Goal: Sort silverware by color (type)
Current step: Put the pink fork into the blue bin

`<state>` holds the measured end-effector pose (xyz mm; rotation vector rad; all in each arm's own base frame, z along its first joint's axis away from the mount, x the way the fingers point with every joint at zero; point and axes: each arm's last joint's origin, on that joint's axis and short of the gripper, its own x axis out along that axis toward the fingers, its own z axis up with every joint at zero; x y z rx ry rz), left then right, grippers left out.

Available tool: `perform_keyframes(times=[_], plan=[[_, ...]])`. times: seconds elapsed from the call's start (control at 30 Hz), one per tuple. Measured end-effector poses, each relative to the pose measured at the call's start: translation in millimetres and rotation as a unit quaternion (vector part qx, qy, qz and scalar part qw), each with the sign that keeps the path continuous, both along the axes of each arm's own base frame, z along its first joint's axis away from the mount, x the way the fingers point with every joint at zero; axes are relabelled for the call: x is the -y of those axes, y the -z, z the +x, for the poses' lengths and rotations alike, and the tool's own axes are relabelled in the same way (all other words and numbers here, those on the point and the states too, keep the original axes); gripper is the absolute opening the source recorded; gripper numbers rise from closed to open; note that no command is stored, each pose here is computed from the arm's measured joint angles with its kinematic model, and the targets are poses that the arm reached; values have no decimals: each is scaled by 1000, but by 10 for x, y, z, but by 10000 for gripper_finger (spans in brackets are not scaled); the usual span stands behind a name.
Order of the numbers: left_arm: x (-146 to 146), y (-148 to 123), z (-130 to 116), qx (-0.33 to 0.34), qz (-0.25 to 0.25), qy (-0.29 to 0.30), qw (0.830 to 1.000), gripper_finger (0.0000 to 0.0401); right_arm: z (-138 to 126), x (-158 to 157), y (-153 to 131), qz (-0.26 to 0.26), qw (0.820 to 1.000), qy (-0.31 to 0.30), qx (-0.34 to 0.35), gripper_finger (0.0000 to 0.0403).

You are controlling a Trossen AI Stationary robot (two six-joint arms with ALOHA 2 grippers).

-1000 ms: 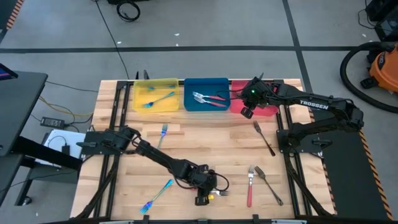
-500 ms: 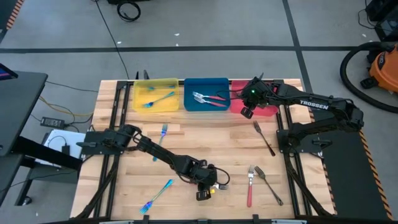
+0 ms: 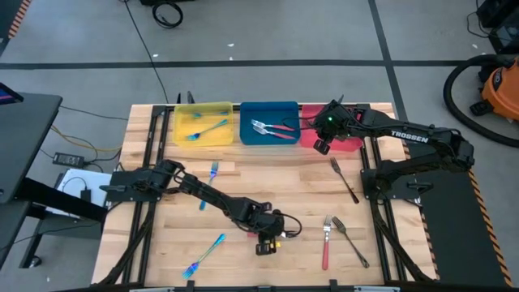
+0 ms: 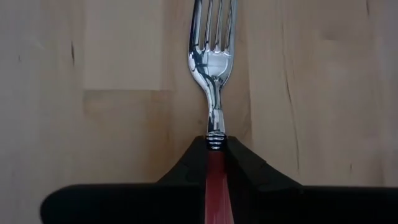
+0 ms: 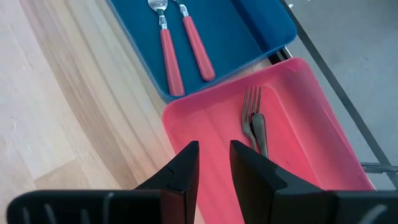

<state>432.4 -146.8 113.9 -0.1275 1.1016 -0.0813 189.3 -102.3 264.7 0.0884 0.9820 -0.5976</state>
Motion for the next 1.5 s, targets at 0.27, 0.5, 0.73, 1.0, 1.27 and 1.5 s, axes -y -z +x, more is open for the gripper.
perform_keyframes(times=[0.27, 0.5, 0.73, 1.0, 1.27, 1.5], plan=[[-175, -281, 88, -17, 39, 30, 999, 31, 0, -3, 1, 6, 1000, 10, 5, 98], [-573, -427, 161, -48, 73, 47, 995, 1, -22, -14, 17, 12, 1000, 10, -9, 98], [-1038, -434, 186, -69, 37, 60, 995, 4, -33, -18, 25, 12, 1000, 9, -18, 98], [-1103, -430, 114, -103, 31, 99, 989, 2, -39, -20, 28, 13, 1000, 9, -22, 98], [-1106, -431, 73, -120, 38, 122, 985, 2, -39, -19, 28, 14, 1000, 12, -20, 98], [-1152, -431, 79, -120, 35, 110, 986, 50, -46, -23, 33, 21, 999, 23, -19, 98]])
